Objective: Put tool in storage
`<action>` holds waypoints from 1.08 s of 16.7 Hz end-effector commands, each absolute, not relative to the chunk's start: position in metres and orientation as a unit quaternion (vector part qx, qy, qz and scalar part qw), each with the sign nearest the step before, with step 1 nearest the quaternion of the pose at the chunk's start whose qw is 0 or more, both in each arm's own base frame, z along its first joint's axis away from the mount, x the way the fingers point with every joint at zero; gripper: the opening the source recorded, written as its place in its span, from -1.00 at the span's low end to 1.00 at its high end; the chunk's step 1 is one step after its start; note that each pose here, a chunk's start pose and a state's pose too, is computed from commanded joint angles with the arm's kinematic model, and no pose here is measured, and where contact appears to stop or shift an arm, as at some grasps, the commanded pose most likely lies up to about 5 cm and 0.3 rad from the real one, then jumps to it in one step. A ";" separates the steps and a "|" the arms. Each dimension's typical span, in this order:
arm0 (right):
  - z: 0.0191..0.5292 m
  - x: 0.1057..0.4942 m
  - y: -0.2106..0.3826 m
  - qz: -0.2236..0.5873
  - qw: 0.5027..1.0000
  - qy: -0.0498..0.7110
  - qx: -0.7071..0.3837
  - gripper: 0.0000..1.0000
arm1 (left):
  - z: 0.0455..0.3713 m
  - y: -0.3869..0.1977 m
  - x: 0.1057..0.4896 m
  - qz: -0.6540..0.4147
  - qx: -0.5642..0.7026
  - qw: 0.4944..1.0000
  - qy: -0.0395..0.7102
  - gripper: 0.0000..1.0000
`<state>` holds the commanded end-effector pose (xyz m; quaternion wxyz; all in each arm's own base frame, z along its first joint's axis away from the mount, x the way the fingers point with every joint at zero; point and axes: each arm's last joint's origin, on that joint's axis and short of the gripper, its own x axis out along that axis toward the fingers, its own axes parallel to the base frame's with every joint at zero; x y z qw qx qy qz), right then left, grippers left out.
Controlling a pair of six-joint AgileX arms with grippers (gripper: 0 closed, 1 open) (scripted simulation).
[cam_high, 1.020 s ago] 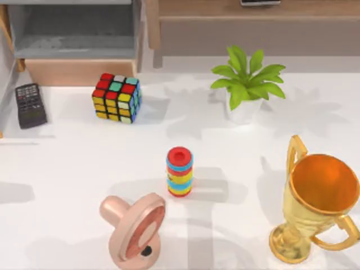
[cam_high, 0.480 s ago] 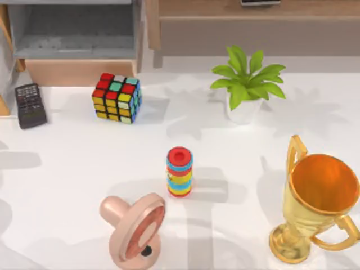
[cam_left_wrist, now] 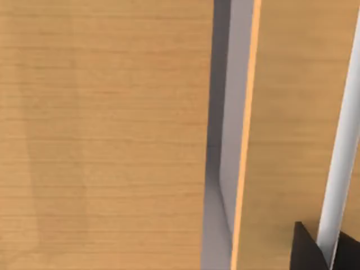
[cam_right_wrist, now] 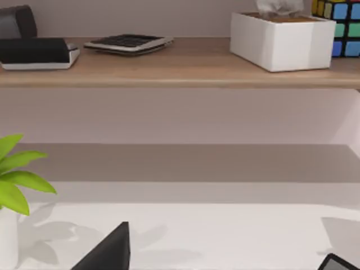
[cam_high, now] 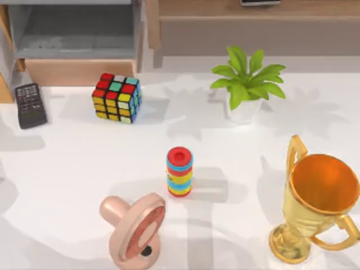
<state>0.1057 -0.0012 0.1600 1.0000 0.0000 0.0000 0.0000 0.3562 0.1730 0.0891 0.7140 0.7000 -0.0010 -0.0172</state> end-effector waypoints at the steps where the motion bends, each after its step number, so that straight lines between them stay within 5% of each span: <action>1: 0.160 0.106 -0.001 0.000 1.000 0.000 0.000 1.00 | 0.089 0.173 0.365 -0.016 0.700 0.714 -0.001 -1.00; 10: 0.160 0.106 -0.001 0.000 1.000 0.000 0.000 1.00 | 0.088 0.173 0.387 -0.016 0.699 0.715 0.005 -1.00; 18: 0.160 0.106 -0.001 0.000 1.000 0.000 0.000 1.00 | 0.089 0.172 0.445 -0.013 0.699 0.715 0.004 -1.00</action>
